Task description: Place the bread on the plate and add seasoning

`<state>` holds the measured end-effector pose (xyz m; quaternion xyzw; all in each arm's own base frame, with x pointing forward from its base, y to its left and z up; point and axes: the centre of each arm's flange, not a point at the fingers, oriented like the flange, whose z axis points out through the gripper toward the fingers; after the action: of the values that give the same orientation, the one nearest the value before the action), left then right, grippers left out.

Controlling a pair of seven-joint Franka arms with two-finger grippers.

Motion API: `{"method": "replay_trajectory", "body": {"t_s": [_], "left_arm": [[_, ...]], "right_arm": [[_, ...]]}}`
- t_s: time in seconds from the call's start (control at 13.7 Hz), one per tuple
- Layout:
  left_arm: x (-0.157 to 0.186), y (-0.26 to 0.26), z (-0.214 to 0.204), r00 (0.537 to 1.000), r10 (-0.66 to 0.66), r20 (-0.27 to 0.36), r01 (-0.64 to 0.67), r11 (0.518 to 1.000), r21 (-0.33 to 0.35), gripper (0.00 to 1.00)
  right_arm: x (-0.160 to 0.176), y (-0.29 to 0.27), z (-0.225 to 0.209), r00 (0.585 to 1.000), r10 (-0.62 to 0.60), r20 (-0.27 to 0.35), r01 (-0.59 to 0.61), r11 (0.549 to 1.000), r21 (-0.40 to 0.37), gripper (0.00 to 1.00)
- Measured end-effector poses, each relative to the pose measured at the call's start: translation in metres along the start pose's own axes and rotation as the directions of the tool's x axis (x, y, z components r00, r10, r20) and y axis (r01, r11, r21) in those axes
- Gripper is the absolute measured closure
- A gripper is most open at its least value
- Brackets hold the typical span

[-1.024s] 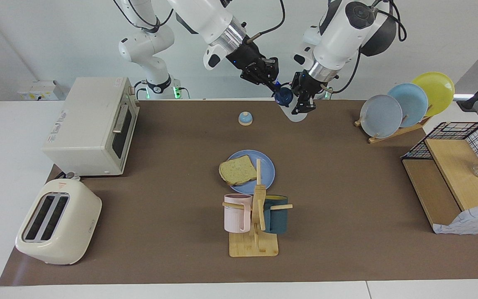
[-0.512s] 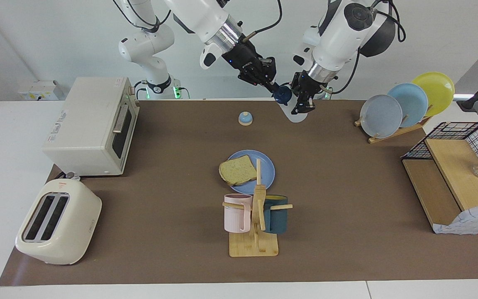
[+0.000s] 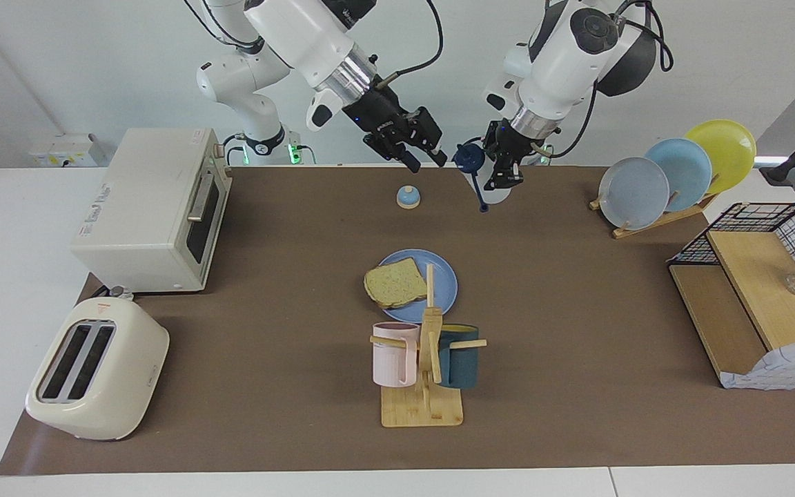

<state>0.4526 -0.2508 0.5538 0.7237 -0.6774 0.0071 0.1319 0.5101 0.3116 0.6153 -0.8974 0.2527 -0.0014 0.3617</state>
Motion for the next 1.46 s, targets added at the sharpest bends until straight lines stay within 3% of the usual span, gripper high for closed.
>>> {"method": "replay_trajectory", "body": {"t_s": [0.15,0.29,0.51,0.66,0.95,1.46], "left_arm": [[-0.001,0.000,0.000,1.000,-0.001,0.002,0.001,1.000,0.001,0.55],[-0.003,-0.002,-0.001,1.000,0.002,0.021,-0.002,1.000,0.017,0.55],[-0.006,-0.006,-0.002,0.998,0.008,0.063,-0.012,0.998,0.059,0.55],[-0.009,-0.009,-0.003,0.996,0.009,0.091,-0.017,0.996,0.083,0.55],[-0.013,-0.014,-0.002,0.989,-0.002,0.145,-0.016,0.993,0.118,0.55],[-0.003,-0.035,0.023,0.972,-0.048,0.231,0.009,0.986,0.166,0.55]], "right_arm": [[0.019,0.014,-0.007,0.994,-0.103,-0.035,0.099,0.991,-0.089,0.00],[0.041,0.033,-0.020,0.972,-0.229,-0.047,0.212,0.948,-0.236,0.00],[0.071,0.055,-0.065,0.928,-0.371,0.014,0.338,0.828,-0.448,0.00],[0.091,0.073,-0.096,0.907,-0.415,0.068,0.384,0.752,-0.537,0.00],[0.141,0.132,-0.147,0.906,-0.389,0.168,0.408,0.691,-0.596,0.00],[0.149,0.151,-0.163,0.896,-0.382,0.226,0.428,0.610,-0.666,0.00]]}}
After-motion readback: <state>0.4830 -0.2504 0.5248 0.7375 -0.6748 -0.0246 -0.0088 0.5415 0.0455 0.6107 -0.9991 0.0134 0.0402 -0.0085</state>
